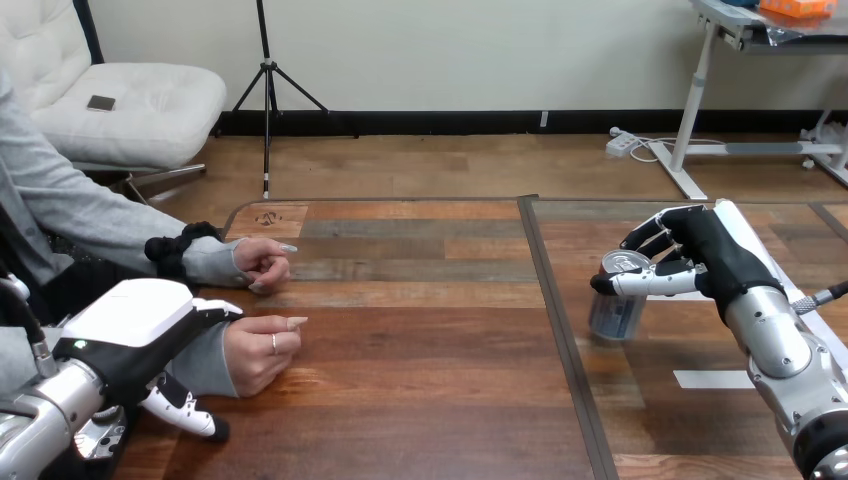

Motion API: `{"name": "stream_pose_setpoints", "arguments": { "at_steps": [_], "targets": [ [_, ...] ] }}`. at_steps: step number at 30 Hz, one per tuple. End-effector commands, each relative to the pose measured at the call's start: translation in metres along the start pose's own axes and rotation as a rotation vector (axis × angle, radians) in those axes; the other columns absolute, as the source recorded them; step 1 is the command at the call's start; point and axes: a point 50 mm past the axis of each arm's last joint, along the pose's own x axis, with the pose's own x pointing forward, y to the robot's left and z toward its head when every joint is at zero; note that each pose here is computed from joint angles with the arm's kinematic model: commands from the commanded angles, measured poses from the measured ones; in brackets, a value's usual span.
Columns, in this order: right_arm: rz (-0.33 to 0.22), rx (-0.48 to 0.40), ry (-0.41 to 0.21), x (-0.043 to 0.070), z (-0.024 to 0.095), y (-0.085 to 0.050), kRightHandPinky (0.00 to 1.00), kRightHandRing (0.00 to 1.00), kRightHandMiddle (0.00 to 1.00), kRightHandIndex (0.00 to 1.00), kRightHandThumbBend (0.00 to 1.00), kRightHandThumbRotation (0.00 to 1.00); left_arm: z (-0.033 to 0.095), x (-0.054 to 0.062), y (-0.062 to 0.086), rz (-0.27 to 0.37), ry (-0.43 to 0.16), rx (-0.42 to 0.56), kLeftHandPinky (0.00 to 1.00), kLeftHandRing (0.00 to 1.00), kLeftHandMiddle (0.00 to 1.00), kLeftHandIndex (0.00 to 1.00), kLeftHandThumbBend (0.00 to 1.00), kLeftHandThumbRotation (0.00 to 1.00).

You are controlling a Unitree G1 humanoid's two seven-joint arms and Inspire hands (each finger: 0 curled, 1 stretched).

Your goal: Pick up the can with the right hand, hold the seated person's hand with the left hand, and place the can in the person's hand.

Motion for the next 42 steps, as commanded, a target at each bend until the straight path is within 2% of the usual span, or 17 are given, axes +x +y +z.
{"name": "stream_pose_setpoints", "arguments": {
  "at_steps": [1, 11, 23, 32, 42],
  "targets": [
    [-0.087, 0.002, -0.112, 0.007, 0.025, -0.027, 0.35, 0.39, 0.43, 0.45, 0.77, 0.0, -0.005, 0.005, 0.029, 0.051, 0.002, 0.074, 0.73, 0.78, 0.8, 0.79, 1.0, 0.25],
    [-0.078, 0.028, -0.114, 0.007, 0.024, -0.026, 0.35, 0.38, 0.43, 0.45, 0.76, 0.0, -0.008, 0.007, 0.026, 0.032, 0.046, 0.112, 0.73, 0.77, 0.79, 0.78, 1.0, 0.26],
    [-0.075, 0.025, -0.114, 0.007, 0.026, -0.025, 0.34, 0.38, 0.42, 0.46, 0.76, 0.0, -0.011, 0.01, 0.024, 0.046, 0.087, 0.171, 0.72, 0.76, 0.79, 0.78, 1.0, 0.26],
    [-0.069, 0.026, -0.128, 0.007, 0.027, -0.025, 0.33, 0.37, 0.42, 0.46, 0.75, 0.0, -0.014, 0.011, 0.022, 0.057, 0.117, 0.186, 0.71, 0.76, 0.78, 0.77, 1.0, 0.27],
    [-0.07, 0.023, -0.127, 0.007, 0.028, -0.025, 0.33, 0.37, 0.42, 0.46, 0.75, 0.0, -0.019, 0.012, 0.021, 0.08, 0.14, 0.165, 0.71, 0.75, 0.78, 0.77, 1.0, 0.23]
  ]
}}
